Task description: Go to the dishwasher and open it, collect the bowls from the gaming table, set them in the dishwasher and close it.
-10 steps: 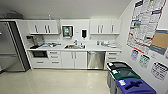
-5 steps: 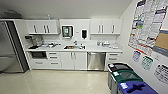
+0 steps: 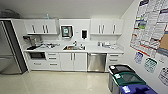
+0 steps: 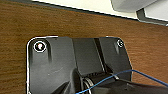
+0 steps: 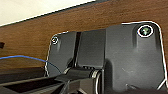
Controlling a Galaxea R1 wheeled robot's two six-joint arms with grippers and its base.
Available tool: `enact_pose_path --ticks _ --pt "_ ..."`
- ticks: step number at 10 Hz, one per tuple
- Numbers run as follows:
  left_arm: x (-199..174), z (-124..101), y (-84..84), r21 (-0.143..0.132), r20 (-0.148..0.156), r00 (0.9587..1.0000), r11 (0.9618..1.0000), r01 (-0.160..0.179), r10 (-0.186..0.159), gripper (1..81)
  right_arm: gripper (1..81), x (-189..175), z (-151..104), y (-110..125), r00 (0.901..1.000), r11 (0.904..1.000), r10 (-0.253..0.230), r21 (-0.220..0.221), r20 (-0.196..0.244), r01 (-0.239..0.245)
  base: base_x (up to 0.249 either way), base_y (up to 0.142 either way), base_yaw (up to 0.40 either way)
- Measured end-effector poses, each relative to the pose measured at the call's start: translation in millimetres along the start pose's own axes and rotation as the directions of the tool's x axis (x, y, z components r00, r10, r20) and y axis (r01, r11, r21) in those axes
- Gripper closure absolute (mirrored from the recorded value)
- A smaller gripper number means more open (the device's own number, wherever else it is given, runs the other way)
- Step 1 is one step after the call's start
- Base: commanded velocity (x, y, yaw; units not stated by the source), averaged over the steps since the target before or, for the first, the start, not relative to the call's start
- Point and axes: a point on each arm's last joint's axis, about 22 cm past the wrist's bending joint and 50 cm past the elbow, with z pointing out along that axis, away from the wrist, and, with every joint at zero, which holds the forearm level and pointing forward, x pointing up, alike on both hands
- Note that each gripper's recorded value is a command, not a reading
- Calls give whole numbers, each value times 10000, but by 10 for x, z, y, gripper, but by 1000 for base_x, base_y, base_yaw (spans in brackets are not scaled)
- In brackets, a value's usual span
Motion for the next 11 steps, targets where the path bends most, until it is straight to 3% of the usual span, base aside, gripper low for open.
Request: enact_pose_path --ticks 11 --pt "7 -8 -17 23 -13 10000 10000 -4 4 10 10 -3 -2 5 10000 10000 -2 -8 28 2 138 0 0"
